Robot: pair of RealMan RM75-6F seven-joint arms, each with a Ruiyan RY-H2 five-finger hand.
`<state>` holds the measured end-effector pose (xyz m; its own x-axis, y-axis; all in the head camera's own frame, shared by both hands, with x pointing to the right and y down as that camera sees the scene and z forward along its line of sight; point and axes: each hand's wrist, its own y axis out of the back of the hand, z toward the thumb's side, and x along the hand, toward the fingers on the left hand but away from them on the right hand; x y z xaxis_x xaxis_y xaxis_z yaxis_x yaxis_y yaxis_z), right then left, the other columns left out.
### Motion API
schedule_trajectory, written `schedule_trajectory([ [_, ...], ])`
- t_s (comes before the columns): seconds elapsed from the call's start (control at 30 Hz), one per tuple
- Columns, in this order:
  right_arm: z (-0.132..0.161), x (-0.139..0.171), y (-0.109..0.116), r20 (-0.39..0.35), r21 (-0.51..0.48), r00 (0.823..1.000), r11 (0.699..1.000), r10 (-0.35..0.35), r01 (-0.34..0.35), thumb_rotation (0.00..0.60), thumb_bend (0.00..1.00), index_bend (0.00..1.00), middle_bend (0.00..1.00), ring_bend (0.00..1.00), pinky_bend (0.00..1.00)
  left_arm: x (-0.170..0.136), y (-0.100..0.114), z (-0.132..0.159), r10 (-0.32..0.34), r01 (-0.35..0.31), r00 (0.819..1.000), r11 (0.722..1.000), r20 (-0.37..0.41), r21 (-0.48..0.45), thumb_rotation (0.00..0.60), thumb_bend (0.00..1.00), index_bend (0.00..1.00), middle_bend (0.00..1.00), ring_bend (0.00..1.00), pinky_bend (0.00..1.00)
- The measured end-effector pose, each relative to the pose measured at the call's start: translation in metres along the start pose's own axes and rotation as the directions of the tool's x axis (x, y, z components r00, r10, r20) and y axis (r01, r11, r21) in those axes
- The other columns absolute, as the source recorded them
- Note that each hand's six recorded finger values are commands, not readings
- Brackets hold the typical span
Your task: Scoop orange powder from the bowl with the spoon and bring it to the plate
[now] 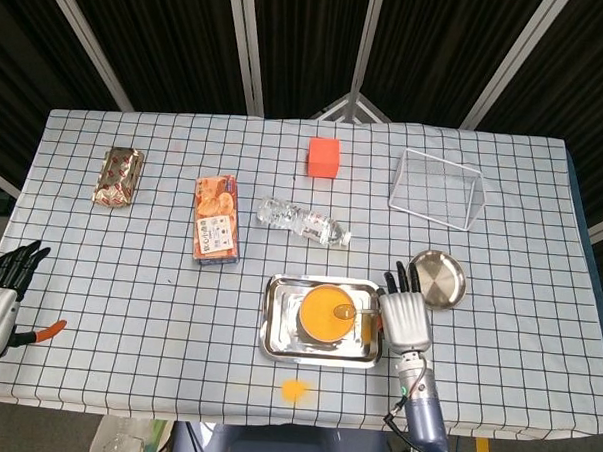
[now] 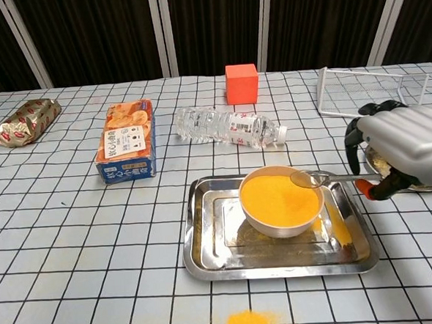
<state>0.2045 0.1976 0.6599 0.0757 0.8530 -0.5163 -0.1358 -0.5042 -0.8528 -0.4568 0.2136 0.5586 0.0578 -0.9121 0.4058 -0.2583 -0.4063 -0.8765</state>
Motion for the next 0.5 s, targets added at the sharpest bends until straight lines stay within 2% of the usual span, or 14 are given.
schedule_trajectory([
  [0.5,0.026,-0.010,0.000,0.035,0.101,0.999,0.995,-0.021,0.017,0.600,0.51,0.61,0.24,0.00,0.00,0.001,0.001,0.000,-0.004,0.004,1.000,1.000,-0.001,-0.025,0.600,0.01,0.00,0.00,0.00,0.00],
])
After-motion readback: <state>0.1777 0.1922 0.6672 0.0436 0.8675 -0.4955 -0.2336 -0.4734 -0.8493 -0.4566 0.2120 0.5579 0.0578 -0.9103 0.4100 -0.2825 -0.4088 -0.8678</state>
